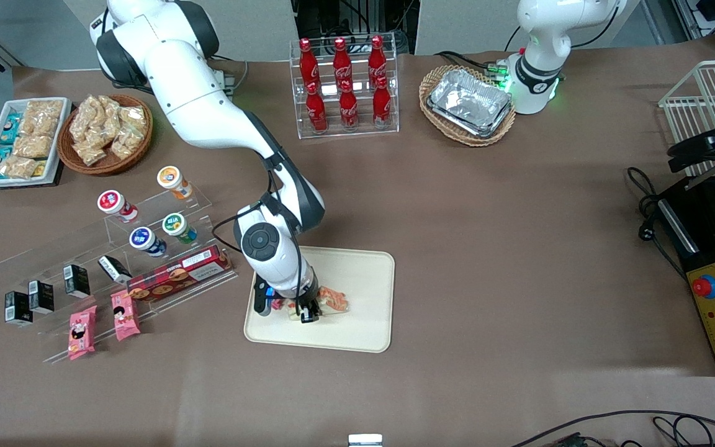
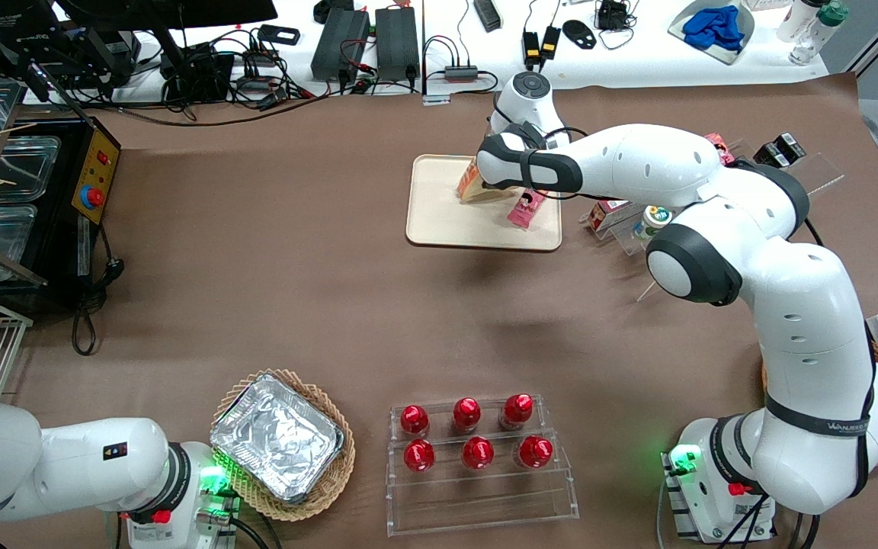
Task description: Place sandwich on tray
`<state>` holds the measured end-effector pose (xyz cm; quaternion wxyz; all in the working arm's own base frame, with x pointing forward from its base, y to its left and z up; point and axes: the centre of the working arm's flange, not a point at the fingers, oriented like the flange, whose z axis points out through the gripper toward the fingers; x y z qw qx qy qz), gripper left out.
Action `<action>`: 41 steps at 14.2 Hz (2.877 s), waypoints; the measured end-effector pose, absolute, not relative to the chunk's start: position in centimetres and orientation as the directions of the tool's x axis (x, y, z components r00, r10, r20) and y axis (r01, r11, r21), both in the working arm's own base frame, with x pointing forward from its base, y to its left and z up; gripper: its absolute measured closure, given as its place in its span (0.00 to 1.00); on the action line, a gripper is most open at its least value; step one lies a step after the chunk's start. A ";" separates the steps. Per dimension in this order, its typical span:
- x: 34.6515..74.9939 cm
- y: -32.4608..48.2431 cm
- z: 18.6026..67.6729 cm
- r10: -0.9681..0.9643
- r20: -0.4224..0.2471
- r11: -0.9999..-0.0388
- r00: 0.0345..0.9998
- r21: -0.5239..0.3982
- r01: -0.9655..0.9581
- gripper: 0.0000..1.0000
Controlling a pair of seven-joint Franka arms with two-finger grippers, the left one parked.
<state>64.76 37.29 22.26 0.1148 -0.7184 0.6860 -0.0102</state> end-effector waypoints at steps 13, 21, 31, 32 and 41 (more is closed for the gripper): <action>66.5 34.9 33.7 -0.950 -0.110 -0.267 0.293 -0.199 -0.943 0.00; 64.0 28.1 50.1 -0.677 -0.044 -0.716 0.735 -0.192 -0.671 0.00; 61.0 5.2 61.9 -0.164 0.067 -0.984 0.984 -0.076 -0.159 0.00; 60.4 3.4 62.5 -0.145 0.072 -0.988 0.987 -0.054 -0.142 0.00; 57.2 -3.8 64.7 0.037 0.098 -0.999 0.995 0.023 0.034 0.00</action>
